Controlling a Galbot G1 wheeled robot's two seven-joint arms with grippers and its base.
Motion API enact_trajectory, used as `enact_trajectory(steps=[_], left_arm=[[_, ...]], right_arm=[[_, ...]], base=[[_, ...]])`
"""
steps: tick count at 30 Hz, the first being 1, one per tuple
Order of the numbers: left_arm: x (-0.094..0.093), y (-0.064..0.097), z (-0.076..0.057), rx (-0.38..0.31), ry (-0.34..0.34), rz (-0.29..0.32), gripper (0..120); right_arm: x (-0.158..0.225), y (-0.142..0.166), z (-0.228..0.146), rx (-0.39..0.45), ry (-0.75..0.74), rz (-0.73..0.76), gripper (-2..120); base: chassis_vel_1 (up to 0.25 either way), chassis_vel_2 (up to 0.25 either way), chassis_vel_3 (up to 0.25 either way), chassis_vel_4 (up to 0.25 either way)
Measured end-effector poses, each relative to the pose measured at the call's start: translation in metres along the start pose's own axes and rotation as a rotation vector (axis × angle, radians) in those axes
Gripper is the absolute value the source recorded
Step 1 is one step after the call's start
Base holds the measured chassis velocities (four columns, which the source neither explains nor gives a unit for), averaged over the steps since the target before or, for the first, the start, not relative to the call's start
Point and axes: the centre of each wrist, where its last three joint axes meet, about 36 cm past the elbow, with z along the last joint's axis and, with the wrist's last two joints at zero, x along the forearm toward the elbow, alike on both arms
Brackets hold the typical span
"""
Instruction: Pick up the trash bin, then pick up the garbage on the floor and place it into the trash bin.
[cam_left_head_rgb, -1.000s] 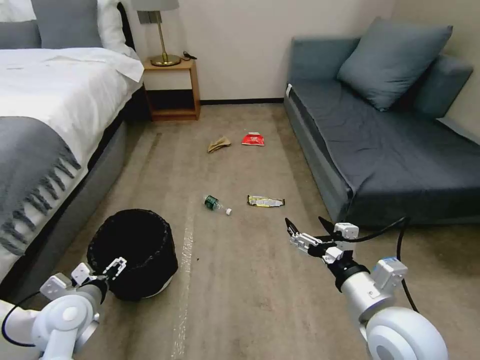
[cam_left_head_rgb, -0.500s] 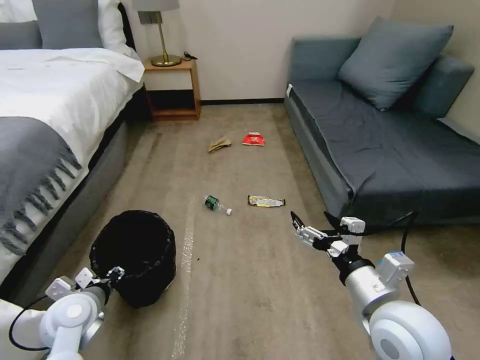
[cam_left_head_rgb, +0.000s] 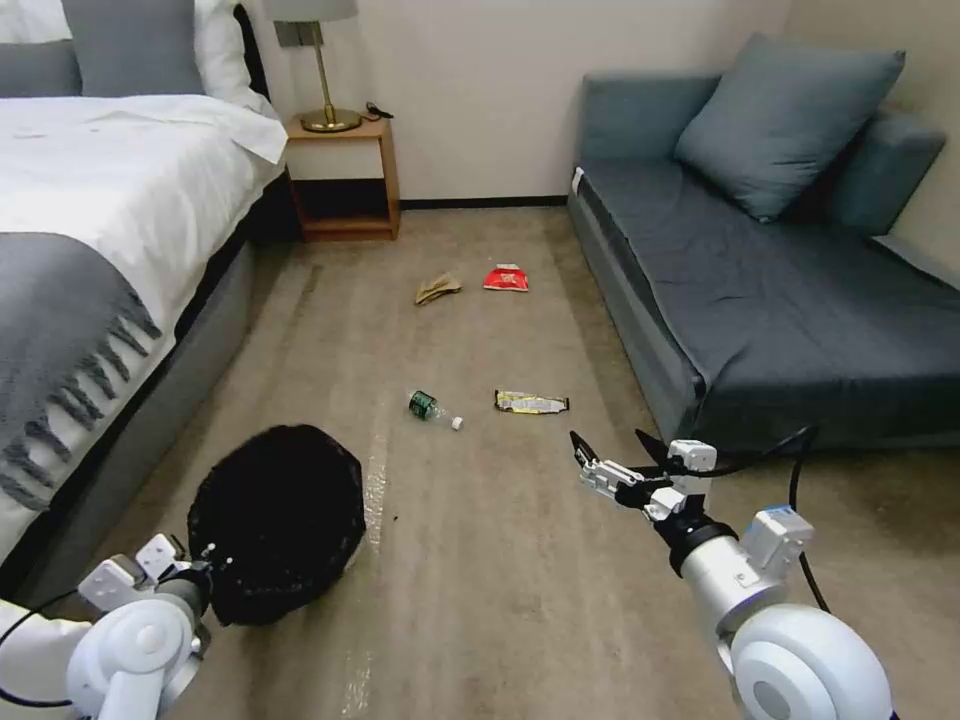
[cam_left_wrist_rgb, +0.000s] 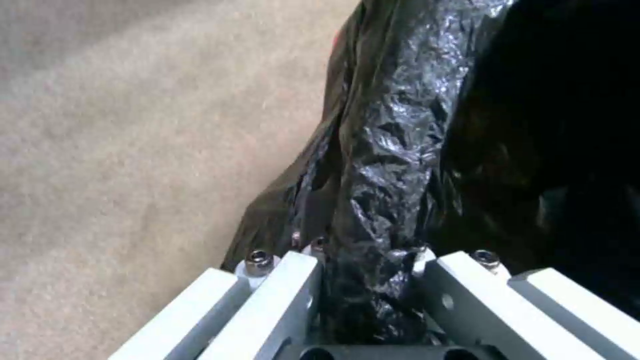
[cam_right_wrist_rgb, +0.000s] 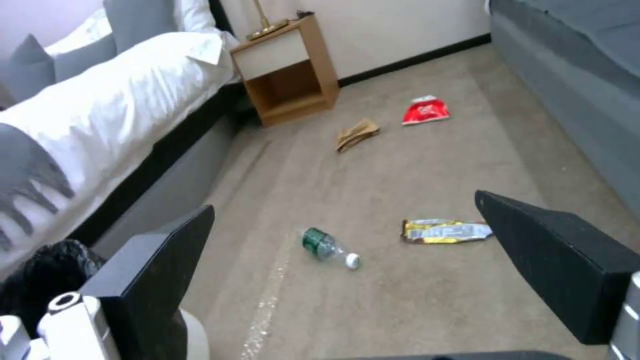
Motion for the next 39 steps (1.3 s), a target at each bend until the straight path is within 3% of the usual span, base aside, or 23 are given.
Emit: enact_trajectory(steps=[6, 9, 15, 22, 39], left_arm=[[0.019, -0.003, -0.002, -0.058, -0.073, -0.021, 2], [0.026, 0.002, -0.002, -0.112, -0.127, -0.063, 2], [0.026, 0.011, 0.002, -0.162, -0.176, -0.123, 2], [0.026, 0.019, 0.007, -0.215, -0.286, -0.227, 2], [0.030, 0.026, 0.015, -0.256, -0.306, -0.239, 1]], right_arm=[[0.001, 0.000, 0.000, -0.018, -0.001, -0.013, 100], [0.002, 0.001, 0.000, -0.021, 0.000, -0.020, 100], [0.003, 0.003, 0.001, -0.030, -0.002, -0.025, 100], [0.006, 0.007, 0.005, -0.051, 0.008, -0.030, 100], [0.006, 0.008, 0.006, -0.035, 0.017, -0.040, 100]], base=[[0.000, 0.000, 0.000, 0.000], [0.000, 0.000, 0.000, 0.000], [0.000, 0.000, 0.000, 0.000], [0.000, 0.000, 0.000, 0.000], [0.000, 0.000, 0.000, 0.000]])
